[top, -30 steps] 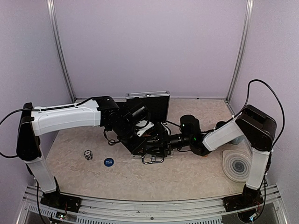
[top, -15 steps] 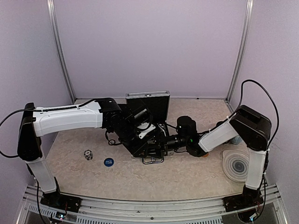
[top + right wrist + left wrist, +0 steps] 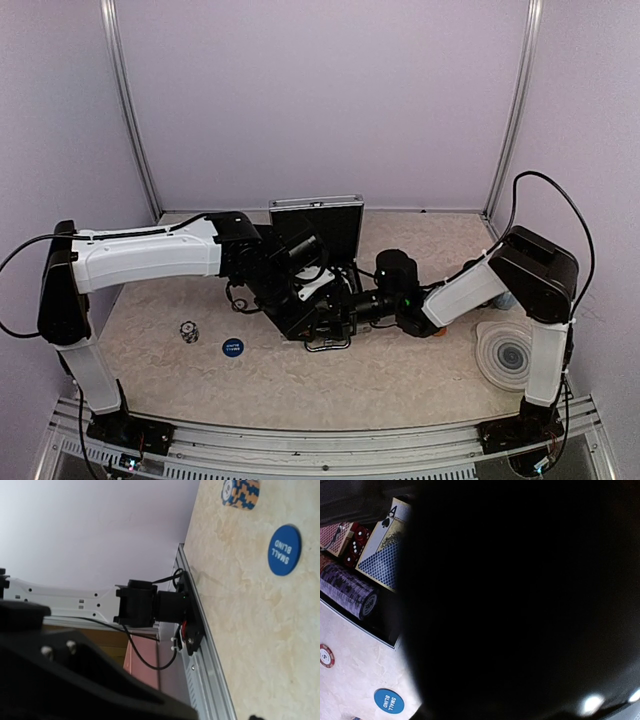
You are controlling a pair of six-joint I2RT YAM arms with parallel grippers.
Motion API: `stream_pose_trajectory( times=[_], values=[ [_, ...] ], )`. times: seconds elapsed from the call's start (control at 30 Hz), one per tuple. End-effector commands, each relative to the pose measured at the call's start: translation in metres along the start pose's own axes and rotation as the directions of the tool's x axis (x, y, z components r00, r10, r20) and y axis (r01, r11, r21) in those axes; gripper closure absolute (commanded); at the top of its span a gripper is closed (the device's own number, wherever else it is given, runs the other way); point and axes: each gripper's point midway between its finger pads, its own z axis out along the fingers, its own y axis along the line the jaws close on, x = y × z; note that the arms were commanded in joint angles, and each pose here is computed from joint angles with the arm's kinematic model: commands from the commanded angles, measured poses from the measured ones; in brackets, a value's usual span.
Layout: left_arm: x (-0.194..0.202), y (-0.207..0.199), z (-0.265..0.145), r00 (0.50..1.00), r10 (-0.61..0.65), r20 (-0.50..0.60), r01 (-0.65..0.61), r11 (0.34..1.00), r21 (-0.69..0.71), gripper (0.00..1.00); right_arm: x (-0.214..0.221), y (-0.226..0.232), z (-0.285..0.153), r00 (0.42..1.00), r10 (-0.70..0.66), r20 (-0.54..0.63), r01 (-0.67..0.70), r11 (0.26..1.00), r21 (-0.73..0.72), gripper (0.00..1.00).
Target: Pack up texas hold em set
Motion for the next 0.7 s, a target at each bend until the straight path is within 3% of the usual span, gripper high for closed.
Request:
stream_pose_trajectory(
  times=[0.0,0.13,0.3,0.47,0.63,0.67],
  values=[
    [-0.002,-0.006,0.005,1.000,0.013,0.006,-0.013,1.000,0.019,1.00,0.011,0.006,0.010,0.997,-0.043,-0.063,0.041,0.999,-0.033,0.30],
    [-0.001,-0.007,0.007,1.000,0.021,-0.001,-0.021,1.000,0.016,1.00,0.015,0.004,0.012,0.996,-0.044,-0.080,0.042,0.999,-0.032,0.45],
    [0.004,-0.007,0.011,0.999,0.026,-0.020,-0.026,1.000,0.014,1.00,0.020,-0.001,0.014,0.993,-0.040,-0.108,0.038,0.999,-0.020,0.56],
    [0.006,-0.008,0.012,0.999,0.027,-0.025,-0.026,1.000,0.013,1.00,0.023,-0.003,0.014,0.991,-0.042,-0.128,0.040,0.999,-0.013,0.80],
    [0.006,-0.006,0.012,0.999,0.024,-0.023,-0.024,1.000,0.002,1.00,0.020,0.001,0.014,0.990,-0.070,-0.126,0.069,0.998,-0.013,0.97],
    [0.006,-0.006,0.011,0.999,0.023,-0.023,-0.023,1.000,-0.002,0.92,0.019,0.003,0.013,0.990,-0.076,-0.122,0.075,0.997,-0.012,0.99]
  ],
)
